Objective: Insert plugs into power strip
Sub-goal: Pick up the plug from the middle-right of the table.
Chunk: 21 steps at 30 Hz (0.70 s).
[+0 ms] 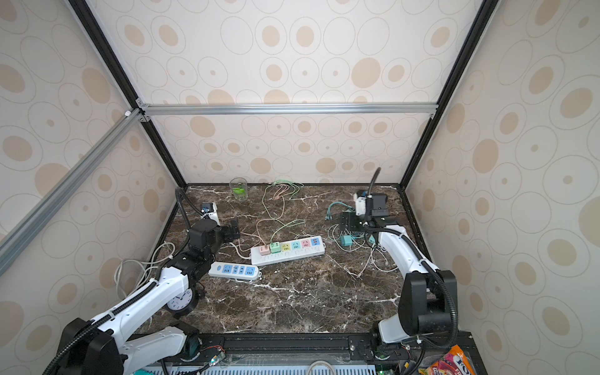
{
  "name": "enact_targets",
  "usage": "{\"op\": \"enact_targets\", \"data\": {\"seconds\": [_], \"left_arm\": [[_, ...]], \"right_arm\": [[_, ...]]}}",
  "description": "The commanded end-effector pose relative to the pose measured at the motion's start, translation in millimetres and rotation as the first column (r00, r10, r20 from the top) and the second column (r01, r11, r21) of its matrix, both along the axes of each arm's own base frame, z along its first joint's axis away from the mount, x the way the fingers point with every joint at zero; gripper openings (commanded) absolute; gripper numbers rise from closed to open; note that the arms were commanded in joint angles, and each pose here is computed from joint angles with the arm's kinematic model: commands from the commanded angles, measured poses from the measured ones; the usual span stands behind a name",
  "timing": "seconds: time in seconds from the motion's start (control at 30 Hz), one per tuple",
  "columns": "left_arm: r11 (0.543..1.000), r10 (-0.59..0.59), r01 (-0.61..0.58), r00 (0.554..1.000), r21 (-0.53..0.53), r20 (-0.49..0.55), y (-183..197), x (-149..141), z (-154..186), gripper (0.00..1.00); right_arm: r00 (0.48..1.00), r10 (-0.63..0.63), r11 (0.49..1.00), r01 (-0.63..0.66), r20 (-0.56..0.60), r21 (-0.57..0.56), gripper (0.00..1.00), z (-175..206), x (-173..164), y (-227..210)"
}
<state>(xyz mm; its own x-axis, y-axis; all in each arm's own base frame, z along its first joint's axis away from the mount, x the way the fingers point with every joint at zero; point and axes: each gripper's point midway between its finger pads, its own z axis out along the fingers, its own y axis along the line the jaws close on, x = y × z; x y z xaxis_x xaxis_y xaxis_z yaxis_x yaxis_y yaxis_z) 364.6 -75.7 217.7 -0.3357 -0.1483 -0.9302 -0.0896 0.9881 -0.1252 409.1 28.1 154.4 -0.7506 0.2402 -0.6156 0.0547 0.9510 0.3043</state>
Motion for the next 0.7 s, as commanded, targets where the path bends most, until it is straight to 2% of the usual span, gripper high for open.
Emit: {"op": "enact_targets", "data": {"seconds": [0.0, 0.03, 0.1, 0.2, 0.27, 0.37, 0.53, 0.67], "left_arm": [[0.999, -0.013, 0.016, 0.999, -0.046, 0.053, -3.7, 2.7, 21.5, 0.98], [0.999, -0.017, 0.019, 0.998, -0.041, 0.052, -3.6, 1.6, 20.7, 0.98], [0.999, -0.015, 0.017, 0.999, -0.03, 0.052, -1.7, -1.0, 19.1, 0.98], [1.0, 0.0, 0.001, 0.999, -0.019, 0.053, 3.0, -3.7, 17.0, 0.98], [1.0, 0.0, 0.001, 0.998, -0.015, 0.056, 3.2, -4.4, 16.8, 0.98], [1.0, -0.005, 0.005, 0.998, -0.008, 0.055, 2.5, -3.6, 16.3, 0.98], [1.0, -0.012, 0.012, 0.999, 0.009, 0.04, 0.6, -0.1, 12.6, 0.98], [1.0, -0.017, 0.017, 1.0, 0.015, 0.02, -1.2, 2.3, 7.1, 0.98]], "right_arm": [[0.933, -0.338, 0.923, 0.354, -0.123, 0.152, 0.99, -22.9, 0.5, -57.1], [0.927, -0.346, 0.92, 0.366, -0.148, 0.143, 0.98, -28.4, -1.1, -66.2], [0.917, -0.333, 0.936, 0.349, -0.219, 0.039, 0.96, -44.6, -5.6, -81.9], [0.89, -0.317, 0.948, 0.298, -0.327, -0.109, 0.84, -66.5, -10.1, -97.5], [0.874, -0.301, 0.954, 0.272, -0.381, -0.129, 0.71, -77.8, -10.5, -98.6], [0.875, -0.252, 0.967, 0.24, -0.413, -0.081, 0.58, -86.6, -4.1, -88.4], [0.863, -0.299, 0.954, 0.258, -0.406, -0.156, 0.56, -94.3, 2.8, -100.8], [0.856, -0.283, 0.956, 0.217, -0.432, -0.195, 0.53, -102.8, 6.3, -104.4]]}}
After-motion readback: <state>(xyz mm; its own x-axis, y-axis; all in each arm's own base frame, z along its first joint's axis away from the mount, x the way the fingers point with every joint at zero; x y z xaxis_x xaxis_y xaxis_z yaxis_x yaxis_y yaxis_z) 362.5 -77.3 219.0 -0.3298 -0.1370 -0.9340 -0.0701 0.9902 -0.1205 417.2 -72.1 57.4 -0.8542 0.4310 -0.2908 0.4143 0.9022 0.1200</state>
